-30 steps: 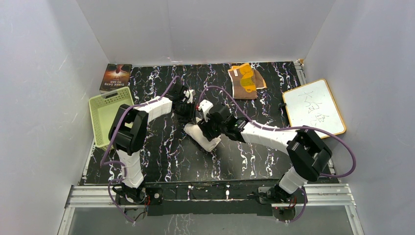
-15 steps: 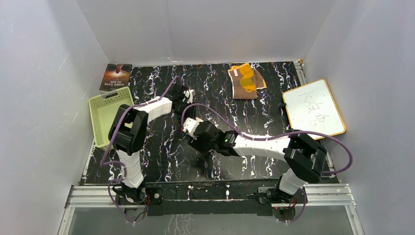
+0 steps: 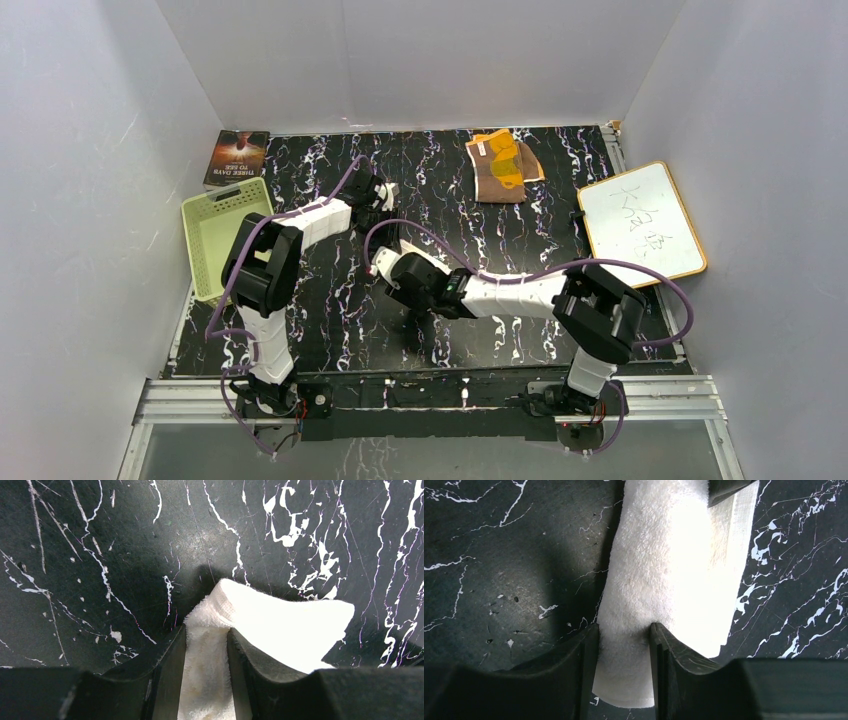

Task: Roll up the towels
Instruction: Roll the towel at the center of the board.

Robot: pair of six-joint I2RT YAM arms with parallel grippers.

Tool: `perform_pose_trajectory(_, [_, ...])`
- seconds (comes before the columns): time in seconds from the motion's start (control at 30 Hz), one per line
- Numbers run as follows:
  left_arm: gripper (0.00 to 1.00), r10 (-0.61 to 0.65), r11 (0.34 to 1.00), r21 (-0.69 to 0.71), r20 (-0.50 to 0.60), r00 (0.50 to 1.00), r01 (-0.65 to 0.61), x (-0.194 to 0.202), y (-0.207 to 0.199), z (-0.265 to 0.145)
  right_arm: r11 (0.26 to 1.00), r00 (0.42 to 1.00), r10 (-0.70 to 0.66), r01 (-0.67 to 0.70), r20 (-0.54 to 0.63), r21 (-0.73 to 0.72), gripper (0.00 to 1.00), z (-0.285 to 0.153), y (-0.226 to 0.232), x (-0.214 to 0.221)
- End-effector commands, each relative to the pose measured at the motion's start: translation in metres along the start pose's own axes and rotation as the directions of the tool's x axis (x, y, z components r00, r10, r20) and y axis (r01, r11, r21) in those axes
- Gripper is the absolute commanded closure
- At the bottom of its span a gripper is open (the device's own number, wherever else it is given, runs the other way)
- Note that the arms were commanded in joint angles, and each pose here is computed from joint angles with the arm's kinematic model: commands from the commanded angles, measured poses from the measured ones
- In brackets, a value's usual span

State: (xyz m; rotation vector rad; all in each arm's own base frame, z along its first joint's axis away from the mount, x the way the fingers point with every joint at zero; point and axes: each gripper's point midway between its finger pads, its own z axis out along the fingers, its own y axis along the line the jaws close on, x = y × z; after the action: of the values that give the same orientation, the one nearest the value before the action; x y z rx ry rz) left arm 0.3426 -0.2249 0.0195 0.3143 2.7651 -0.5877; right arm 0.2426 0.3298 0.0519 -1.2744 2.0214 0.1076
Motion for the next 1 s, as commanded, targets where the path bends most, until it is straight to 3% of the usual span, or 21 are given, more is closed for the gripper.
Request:
perform_pose_trajectory(0.0, [0.66, -0.039, 0.998, -0.049, -0.217, 0.975, 0.029, 0.064, 0.018, 0.014, 0.998, 1.000, 0.006, -0.006, 0.003, 0.066, 0.63, 0.006, -0.009, -0.008])
perform_pose_trajectory(0.17, [0.64, -0.016, 1.000, -0.009, -0.221, 0.975, 0.014, 0.062, 0.012, 0.013, 0.996, 0.998, 0.058, -0.055, -0.032, 0.069, 0.67, 0.018, -0.011, 0.005])
perform_pose_trajectory(0.37, [0.57, 0.003, 1.000, 0.000, -0.214, 0.977, -0.003, 0.055, 0.009, 0.007, 0.963, 0.968, 0.248, -0.243, 0.026, -0.120, 0.75, 0.013, -0.019, 0.001])
perform_pose_trajectory(0.47, [0.52, 0.002, 1.000, -0.018, -0.151, 0.989, -0.005, 0.031, 0.009, -0.004, 0.919, 0.943, 0.332, -0.319, 0.021, -0.230, 0.75, 0.011, -0.022, 0.001])
perform_pose_trajectory(0.63, [0.36, -0.053, 0.999, -0.003, 0.028, 0.998, 0.053, -0.022, 0.010, -0.042, 0.808, 0.881, 0.471, -0.448, -0.037, -0.382, 0.78, 0.011, -0.025, 0.005])
perform_pose_trajectory(0.77, [0.27, -0.101, 0.995, 0.017, 0.189, 0.977, 0.100, -0.051, 0.017, -0.084, 0.702, 0.811, 0.582, -0.534, -0.053, -0.471, 0.80, 0.007, -0.034, 0.004])
perform_pose_trajectory(0.97, [0.21, -0.157, 0.987, 0.080, 0.332, 0.930, 0.138, -0.052, 0.016, -0.118, 0.516, 0.690, 0.711, -0.643, -0.135, -0.567, 0.80, 0.005, -0.049, 0.011])
